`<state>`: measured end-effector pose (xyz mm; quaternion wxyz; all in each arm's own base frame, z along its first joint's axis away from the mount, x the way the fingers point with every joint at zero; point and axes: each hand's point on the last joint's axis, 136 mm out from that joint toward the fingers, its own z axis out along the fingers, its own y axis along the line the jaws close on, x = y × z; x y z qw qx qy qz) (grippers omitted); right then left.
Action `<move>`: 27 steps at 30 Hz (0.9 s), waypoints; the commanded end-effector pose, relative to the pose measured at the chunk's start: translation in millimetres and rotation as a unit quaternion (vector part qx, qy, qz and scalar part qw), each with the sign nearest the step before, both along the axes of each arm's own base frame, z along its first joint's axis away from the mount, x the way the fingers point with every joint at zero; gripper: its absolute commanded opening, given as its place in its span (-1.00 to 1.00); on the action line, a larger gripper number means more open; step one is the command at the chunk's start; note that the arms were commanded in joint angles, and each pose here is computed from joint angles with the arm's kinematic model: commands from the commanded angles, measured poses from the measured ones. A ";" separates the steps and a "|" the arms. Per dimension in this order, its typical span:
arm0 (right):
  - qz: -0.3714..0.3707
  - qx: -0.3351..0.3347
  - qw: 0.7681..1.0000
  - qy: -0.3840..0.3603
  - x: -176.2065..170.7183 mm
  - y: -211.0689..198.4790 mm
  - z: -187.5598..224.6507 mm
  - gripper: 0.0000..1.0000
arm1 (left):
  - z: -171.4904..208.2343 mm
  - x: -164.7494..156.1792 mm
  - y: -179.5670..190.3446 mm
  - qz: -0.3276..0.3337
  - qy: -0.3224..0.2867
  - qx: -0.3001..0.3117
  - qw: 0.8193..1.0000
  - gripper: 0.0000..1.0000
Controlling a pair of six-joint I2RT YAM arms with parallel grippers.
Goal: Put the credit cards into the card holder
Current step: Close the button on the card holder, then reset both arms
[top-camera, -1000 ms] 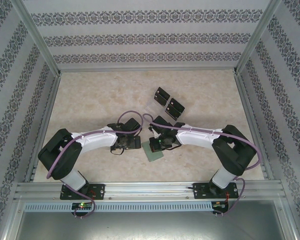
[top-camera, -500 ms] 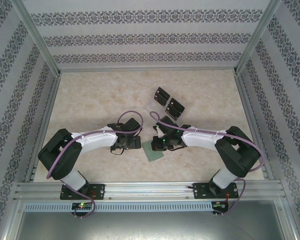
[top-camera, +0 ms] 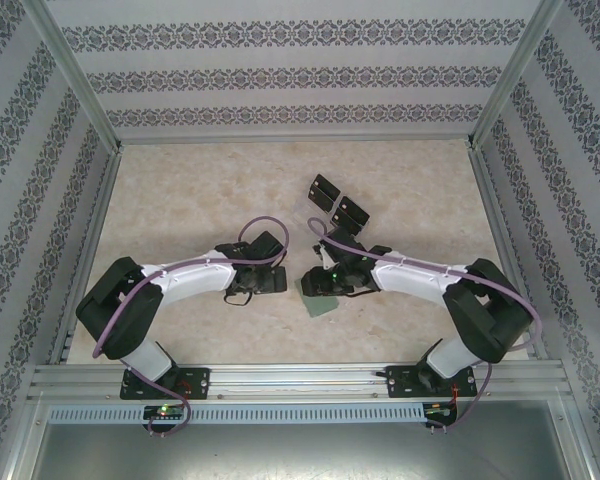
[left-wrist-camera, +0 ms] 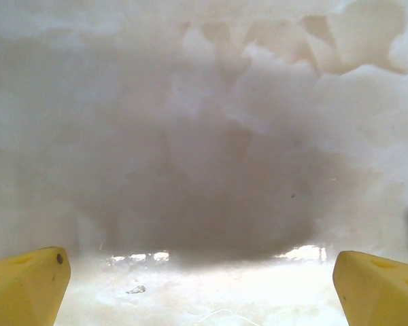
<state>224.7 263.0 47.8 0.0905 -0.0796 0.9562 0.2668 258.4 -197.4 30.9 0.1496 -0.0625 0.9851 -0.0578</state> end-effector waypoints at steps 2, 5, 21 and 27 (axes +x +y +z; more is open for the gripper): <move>0.001 0.037 0.998 -0.049 15.6 8.2 56.9 0.32 | 25.9 18.5 0.4 -0.001 -0.038 0.000 0.999 1.00; -0.011 0.069 0.994 -0.082 22.7 8.9 98.1 0.96 | 48.4 28.6 11.0 0.009 -0.063 -0.002 0.998 1.00; -0.384 -0.131 0.864 -0.298 105.9 -255.9 176.0 0.97 | 197.5 53.7 183.8 0.094 -0.390 0.161 0.902 1.00; -0.407 -0.209 0.816 -0.353 115.2 -310.0 143.2 0.96 | 180.0 53.2 226.1 0.120 -0.421 0.210 0.874 1.00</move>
